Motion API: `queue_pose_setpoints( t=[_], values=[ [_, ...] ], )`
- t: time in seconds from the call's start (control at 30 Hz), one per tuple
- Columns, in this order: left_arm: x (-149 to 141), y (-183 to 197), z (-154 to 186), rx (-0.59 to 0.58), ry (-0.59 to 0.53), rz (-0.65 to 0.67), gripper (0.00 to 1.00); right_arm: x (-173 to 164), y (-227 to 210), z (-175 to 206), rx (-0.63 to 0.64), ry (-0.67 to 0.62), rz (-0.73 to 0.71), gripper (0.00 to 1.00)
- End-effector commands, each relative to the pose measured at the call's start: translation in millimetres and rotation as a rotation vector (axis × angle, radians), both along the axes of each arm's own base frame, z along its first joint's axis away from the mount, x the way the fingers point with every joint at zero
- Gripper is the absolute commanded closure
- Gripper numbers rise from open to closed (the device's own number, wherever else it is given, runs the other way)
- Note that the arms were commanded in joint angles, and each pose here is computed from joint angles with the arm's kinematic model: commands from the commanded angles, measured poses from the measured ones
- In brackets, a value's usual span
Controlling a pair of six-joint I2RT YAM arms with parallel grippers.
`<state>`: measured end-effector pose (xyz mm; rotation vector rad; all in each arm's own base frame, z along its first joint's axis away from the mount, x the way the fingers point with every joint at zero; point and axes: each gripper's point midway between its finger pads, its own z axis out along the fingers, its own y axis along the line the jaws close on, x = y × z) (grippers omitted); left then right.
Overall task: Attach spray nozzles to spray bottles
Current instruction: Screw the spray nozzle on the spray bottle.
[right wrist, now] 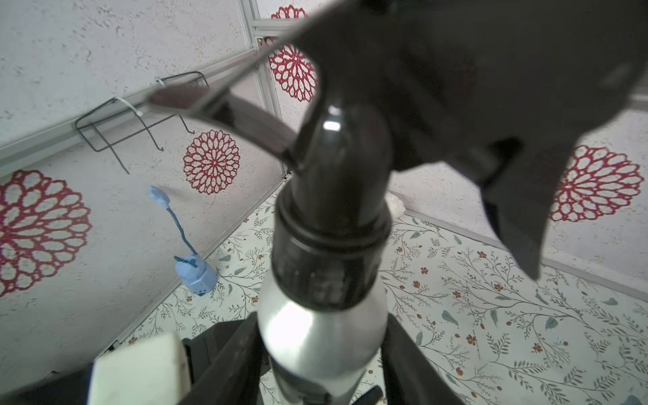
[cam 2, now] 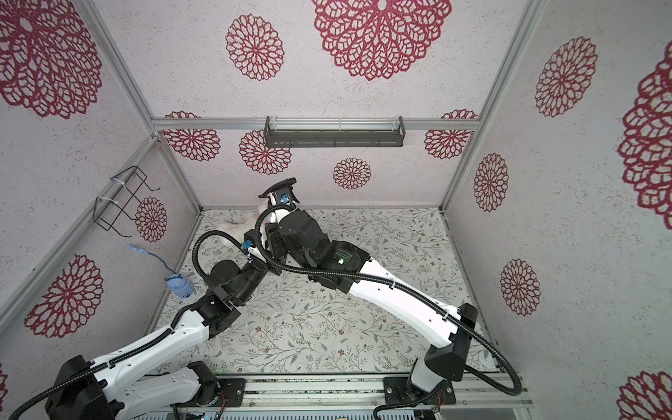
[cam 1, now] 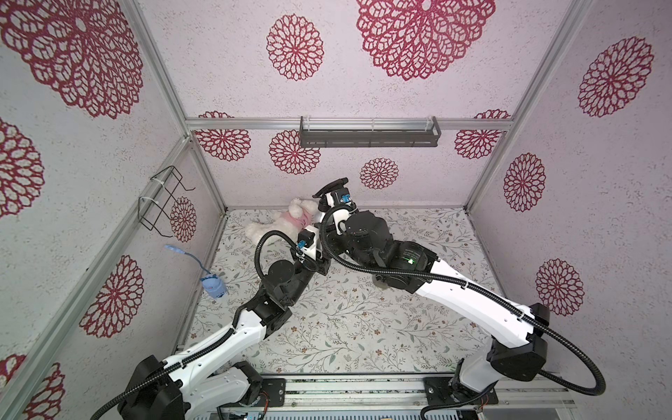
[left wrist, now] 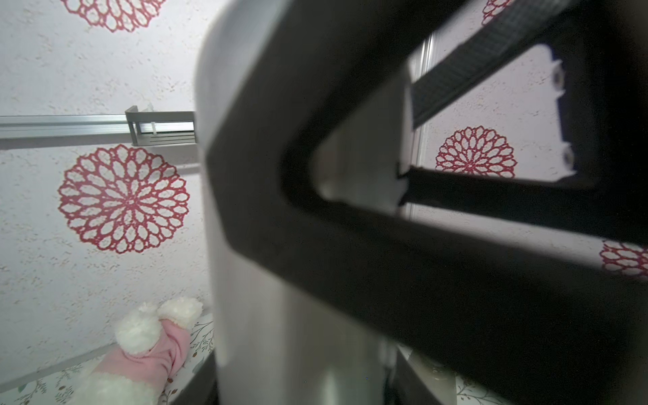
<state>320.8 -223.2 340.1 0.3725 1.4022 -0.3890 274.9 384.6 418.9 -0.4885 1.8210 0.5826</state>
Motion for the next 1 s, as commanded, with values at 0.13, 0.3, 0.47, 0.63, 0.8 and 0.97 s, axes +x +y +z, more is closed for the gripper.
queue_pose_setpoints(
  t=[0.13, 0.3, 0.47, 0.63, 0.8, 0.97],
  values=[
    [-8.8, -0.8, 38.5, -0.049, -0.113, -0.048, 0.83, -45.5, -20.9, 5.7, 0.029, 0.019, 0.142, 0.46],
    [-11.8, 0.1, 39.2, -0.058, -0.116, -0.066, 0.83, -49.6, -44.1, 16.5, 0.041, -0.001, 0.137, 0.44],
    [-14.0, 2.5, 38.5, -0.062, -0.117, -0.07, 0.83, -61.9, -66.3, 28.9, 0.083, -0.041, 0.192, 0.4],
    [-15.7, 1.4, 37.9, -0.062, -0.119, -0.086, 0.83, -61.2, -85.9, 30.1, 0.104, -0.081, 0.24, 0.34],
    [-21.7, -6.1, 36.2, -0.052, -0.122, -0.144, 0.83, -49.0, -105.8, 41.3, 0.141, -0.156, 0.315, 0.25],
    [-30.6, -14.4, 35.1, -0.048, -0.118, -0.217, 0.83, -53.9, -95.8, 63.9, 0.103, -0.251, 0.48, 0.15]
  ],
)
